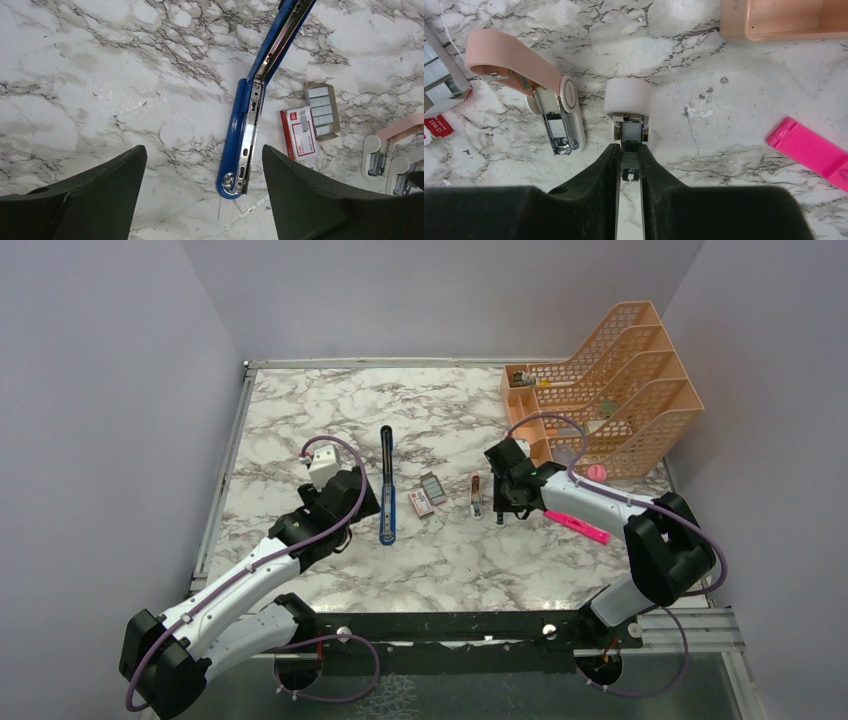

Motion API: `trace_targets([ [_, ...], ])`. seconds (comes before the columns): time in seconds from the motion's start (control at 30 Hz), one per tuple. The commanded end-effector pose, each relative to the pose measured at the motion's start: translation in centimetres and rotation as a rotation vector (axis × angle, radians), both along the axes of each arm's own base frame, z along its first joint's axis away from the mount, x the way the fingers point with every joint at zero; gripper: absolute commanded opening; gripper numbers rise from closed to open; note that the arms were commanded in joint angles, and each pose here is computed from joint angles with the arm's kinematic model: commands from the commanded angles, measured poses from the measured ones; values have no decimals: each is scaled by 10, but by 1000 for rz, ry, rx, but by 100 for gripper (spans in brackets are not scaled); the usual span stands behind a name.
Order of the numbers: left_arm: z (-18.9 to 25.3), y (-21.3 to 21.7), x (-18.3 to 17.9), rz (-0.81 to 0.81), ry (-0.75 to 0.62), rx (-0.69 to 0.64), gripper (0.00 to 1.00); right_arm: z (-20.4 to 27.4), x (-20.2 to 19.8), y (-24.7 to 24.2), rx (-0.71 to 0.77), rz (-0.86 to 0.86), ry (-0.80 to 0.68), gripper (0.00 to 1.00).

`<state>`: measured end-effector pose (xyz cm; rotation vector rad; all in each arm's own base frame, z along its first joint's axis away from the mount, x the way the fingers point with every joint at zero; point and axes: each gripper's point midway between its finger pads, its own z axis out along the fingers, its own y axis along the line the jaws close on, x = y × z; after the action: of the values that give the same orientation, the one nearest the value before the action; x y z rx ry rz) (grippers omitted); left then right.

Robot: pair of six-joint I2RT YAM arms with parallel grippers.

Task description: Load the staples into the stapler

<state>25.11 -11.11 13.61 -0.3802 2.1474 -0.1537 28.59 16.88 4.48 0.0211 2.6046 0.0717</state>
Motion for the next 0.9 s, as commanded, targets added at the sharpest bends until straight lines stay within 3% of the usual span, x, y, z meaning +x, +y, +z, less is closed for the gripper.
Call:
trace_targets([
  [0.0,4,-3,3,-5,-17,-22,86,-7,0,-4,-22,6,6,22],
  [0.53,4,-3,2,-6,-16,-24,86,-12,-5,0,1,19,33,22],
  [0.87,5,-3,3,-4,-19,-27,86,-6,-9,2,16,26,44,29],
])
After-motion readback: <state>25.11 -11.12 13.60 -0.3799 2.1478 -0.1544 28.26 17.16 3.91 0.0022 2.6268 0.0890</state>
